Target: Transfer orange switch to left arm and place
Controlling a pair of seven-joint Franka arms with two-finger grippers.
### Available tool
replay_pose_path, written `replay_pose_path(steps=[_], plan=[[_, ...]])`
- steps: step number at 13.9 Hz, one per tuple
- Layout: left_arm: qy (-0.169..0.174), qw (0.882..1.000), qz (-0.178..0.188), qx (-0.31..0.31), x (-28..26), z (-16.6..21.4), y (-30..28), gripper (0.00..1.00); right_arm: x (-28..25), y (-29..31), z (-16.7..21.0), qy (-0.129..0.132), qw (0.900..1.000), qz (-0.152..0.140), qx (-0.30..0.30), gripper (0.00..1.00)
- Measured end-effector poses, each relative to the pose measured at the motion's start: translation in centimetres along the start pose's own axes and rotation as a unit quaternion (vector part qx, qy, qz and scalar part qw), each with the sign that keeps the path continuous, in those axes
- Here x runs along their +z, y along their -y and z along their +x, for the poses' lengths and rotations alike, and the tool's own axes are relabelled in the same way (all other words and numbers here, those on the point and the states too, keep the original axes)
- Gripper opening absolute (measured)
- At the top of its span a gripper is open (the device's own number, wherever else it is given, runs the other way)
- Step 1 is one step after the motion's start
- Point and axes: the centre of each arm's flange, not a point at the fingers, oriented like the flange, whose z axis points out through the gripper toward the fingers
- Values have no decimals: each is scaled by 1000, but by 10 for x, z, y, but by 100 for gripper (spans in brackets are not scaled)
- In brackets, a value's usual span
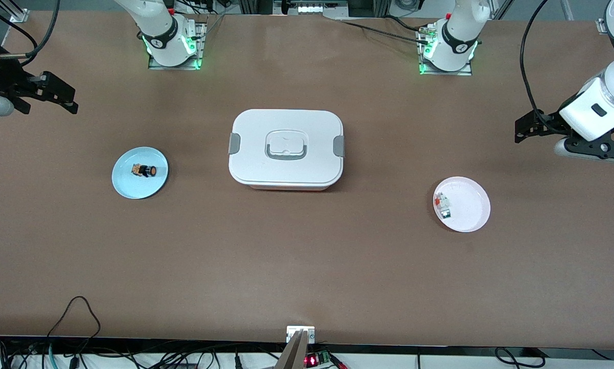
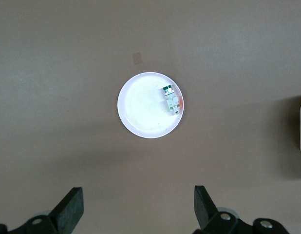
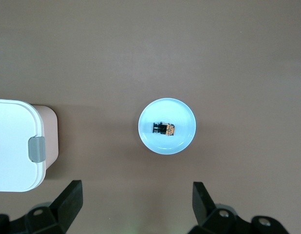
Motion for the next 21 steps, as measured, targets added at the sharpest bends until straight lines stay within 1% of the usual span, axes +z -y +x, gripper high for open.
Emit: replay_pose_path(steps=[2, 5, 11, 13, 17, 18, 21], plan=[[1, 1000, 0, 0, 0, 0, 0, 100, 1, 0, -2, 7, 1000, 0, 0, 100], [1, 1000, 0, 0, 0, 0, 0, 100, 0, 2, -3, 9, 1000, -1, 9, 100], [2, 1000, 0, 0, 0, 0, 0, 100, 22, 2, 3, 38, 999, -2, 7, 100], [2, 1000, 0, 0, 0, 0, 0, 100, 43, 1, 13, 58, 998, -1, -8, 100], [2, 1000, 0, 0, 0, 0, 0, 100, 111, -6, 41, 113, 994, -1, -7, 100], [2, 1000, 0, 0, 0, 0, 0, 100, 129, -12, 49, 120, 993, -1, -2, 100], [2, 1000, 0, 0, 0, 0, 0, 100, 178, -32, 60, 120, 993, 1, 13, 100]])
